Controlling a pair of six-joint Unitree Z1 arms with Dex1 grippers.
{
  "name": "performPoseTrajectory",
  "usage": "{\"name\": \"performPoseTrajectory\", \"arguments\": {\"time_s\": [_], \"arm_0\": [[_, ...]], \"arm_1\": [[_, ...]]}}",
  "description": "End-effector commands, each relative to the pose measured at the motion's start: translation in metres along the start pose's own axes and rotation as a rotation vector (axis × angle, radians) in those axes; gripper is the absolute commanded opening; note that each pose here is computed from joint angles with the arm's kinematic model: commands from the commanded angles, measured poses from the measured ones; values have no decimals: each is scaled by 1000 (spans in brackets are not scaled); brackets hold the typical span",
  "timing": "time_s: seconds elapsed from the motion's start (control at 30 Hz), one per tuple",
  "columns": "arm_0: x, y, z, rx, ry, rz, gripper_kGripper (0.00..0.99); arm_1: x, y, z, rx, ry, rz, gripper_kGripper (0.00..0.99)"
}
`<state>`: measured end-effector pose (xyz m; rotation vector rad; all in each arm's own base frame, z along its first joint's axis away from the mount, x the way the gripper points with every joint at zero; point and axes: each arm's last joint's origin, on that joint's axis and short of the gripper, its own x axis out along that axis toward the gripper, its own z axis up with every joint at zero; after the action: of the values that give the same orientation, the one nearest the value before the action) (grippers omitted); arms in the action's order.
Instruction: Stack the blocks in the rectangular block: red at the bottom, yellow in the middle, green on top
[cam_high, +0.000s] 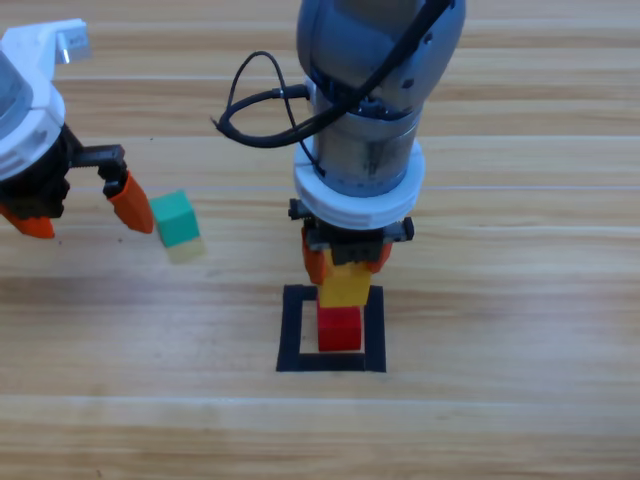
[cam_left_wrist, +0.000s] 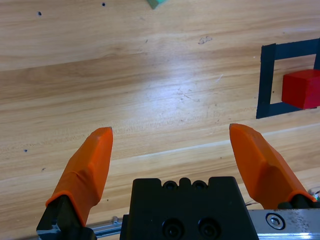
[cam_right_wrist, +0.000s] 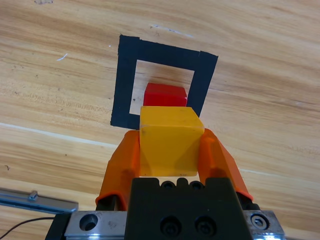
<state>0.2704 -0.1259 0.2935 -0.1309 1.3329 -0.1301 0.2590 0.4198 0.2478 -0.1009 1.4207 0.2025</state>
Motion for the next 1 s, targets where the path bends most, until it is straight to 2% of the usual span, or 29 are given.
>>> {"name": "performPoseTrajectory", "arguments": {"time_s": [0.03, 0.6, 1.0], "arm_0": [[18, 7, 2, -18, 43, 17, 989], [32, 9, -1, -26, 53, 6, 990], [42, 9, 1, -30, 69, 9, 990]], "arm_1": [[37, 15, -7, -26, 35, -66, 0], [52, 16, -5, -30, 40, -101, 35], [46, 16, -6, -28, 43, -95, 35]]}}
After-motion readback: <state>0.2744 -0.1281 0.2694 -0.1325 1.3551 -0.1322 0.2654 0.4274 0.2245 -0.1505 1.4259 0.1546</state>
